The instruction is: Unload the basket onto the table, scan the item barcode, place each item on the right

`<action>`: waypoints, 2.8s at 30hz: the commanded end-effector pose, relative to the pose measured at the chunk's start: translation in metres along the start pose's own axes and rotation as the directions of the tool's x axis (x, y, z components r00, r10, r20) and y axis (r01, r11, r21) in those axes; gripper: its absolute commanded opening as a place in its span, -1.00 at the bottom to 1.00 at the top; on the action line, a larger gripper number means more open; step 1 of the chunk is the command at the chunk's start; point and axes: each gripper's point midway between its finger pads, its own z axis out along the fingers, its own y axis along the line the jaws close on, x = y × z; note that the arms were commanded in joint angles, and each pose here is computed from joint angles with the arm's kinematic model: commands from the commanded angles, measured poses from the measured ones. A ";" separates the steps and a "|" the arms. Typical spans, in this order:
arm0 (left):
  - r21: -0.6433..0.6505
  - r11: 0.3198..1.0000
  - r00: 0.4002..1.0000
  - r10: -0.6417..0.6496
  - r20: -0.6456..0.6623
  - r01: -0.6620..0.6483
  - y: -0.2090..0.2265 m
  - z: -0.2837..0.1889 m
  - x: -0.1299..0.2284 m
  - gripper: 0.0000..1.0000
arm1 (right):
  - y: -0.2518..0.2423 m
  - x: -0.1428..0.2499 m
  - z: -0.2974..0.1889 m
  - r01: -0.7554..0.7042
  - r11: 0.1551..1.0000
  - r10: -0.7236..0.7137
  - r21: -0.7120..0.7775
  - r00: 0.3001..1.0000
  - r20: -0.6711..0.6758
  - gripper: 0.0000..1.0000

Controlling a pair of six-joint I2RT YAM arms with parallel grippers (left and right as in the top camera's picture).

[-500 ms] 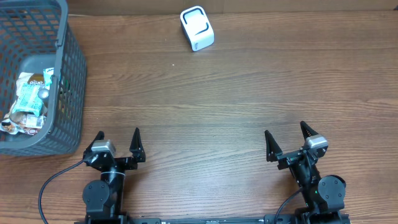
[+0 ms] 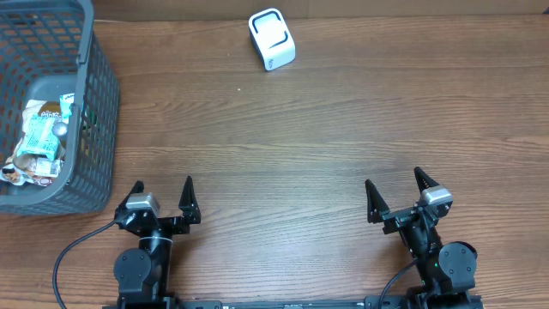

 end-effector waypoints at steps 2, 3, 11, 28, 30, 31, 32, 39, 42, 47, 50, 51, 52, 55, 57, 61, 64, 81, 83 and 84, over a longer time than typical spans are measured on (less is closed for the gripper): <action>-0.002 1.000 1.000 0.022 0.006 -0.022 0.000 0.000 0.000 0.99 | 0.000 0.002 0.000 0.002 1.000 -0.002 -0.003 1.000 0.003 1.00; -0.002 1.000 1.000 0.022 0.006 -0.022 0.000 0.000 0.000 0.99 | 0.000 0.002 0.000 0.002 1.000 -0.002 -0.003 1.000 0.003 1.00; -0.002 1.000 1.000 0.022 0.006 -0.022 0.000 0.000 0.000 0.99 | 0.000 0.002 0.000 0.002 1.000 -0.002 -0.003 1.000 0.003 1.00; -0.002 1.000 1.000 0.022 0.006 -0.022 0.000 0.000 0.000 0.99 | 0.000 0.002 0.000 0.002 1.000 -0.002 -0.003 1.000 0.003 1.00; -0.002 1.000 1.000 0.022 0.006 -0.022 0.000 0.000 0.000 0.99 | 0.000 0.002 0.000 0.002 1.000 -0.002 -0.003 1.000 0.003 1.00; -0.002 1.000 1.000 0.022 0.006 -0.022 0.000 0.000 0.000 0.99 | 0.000 0.002 0.000 0.002 1.000 -0.002 -0.003 1.000 0.003 1.00; -0.002 1.000 1.000 0.022 0.006 -0.022 0.000 0.000 0.000 0.99 | 0.000 0.002 0.000 0.002 1.000 -0.002 -0.003 1.000 0.003 1.00; -0.002 1.000 1.000 0.022 0.006 -0.022 0.000 0.000 0.000 0.99 | 0.000 0.002 0.000 0.002 1.000 -0.002 -0.003 1.000 0.003 1.00; -0.002 1.000 1.000 0.022 0.006 -0.022 0.000 0.000 0.000 0.99 | 0.000 0.002 0.000 0.002 1.000 -0.002 -0.003 1.000 0.003 1.00; -0.002 1.000 1.000 0.022 0.006 -0.022 0.000 0.000 0.000 0.99 | 0.000 0.002 0.000 0.002 1.000 -0.002 -0.003 1.000 0.003 1.00; -0.002 1.000 1.000 0.022 0.006 -0.022 0.000 0.000 0.000 0.99 | 0.000 0.002 0.000 0.002 1.000 -0.002 -0.003 1.000 0.003 1.00; -0.002 1.000 1.000 0.022 0.006 -0.022 0.000 0.000 0.000 0.99 | 0.000 0.002 0.000 0.002 1.000 -0.002 -0.003 1.000 0.003 1.00; -0.002 1.000 1.000 0.022 0.006 -0.022 0.000 0.000 0.000 0.99 | 0.000 0.002 0.000 0.002 1.000 -0.002 -0.003 1.000 0.003 1.00; -0.002 1.000 1.000 0.022 0.006 -0.022 0.000 0.000 0.000 0.99 | 0.000 0.002 0.000 0.002 1.000 -0.002 -0.003 1.000 0.003 1.00; -0.004 1.000 1.000 0.023 0.007 -0.022 0.001 0.000 0.000 0.99 | 0.000 0.002 0.000 0.002 1.000 -0.002 -0.004 1.000 0.003 1.00; -0.079 0.997 0.999 0.023 0.026 -0.021 0.013 -0.001 -0.004 0.99 | 0.000 0.002 0.000 0.002 1.000 -0.002 -0.003 1.000 0.003 1.00; -0.074 0.997 0.999 0.023 0.025 -0.021 0.012 -0.001 -0.004 0.99 | 0.000 0.002 0.000 0.002 1.000 -0.002 -0.003 1.000 0.003 1.00; -0.074 0.997 0.999 0.023 0.026 -0.021 0.013 -0.001 -0.004 0.99 | 0.000 0.002 0.000 0.002 1.000 -0.002 -0.003 1.000 0.003 1.00; -0.074 0.997 0.999 0.023 0.025 -0.021 0.013 -0.001 -0.004 0.99 | 0.000 0.002 0.000 0.002 1.000 -0.002 -0.003 1.000 0.003 1.00; -0.074 0.997 0.999 0.023 0.026 -0.021 0.013 -0.001 -0.004 0.99 | 0.000 0.002 0.000 0.002 1.000 -0.002 -0.003 1.000 0.003 1.00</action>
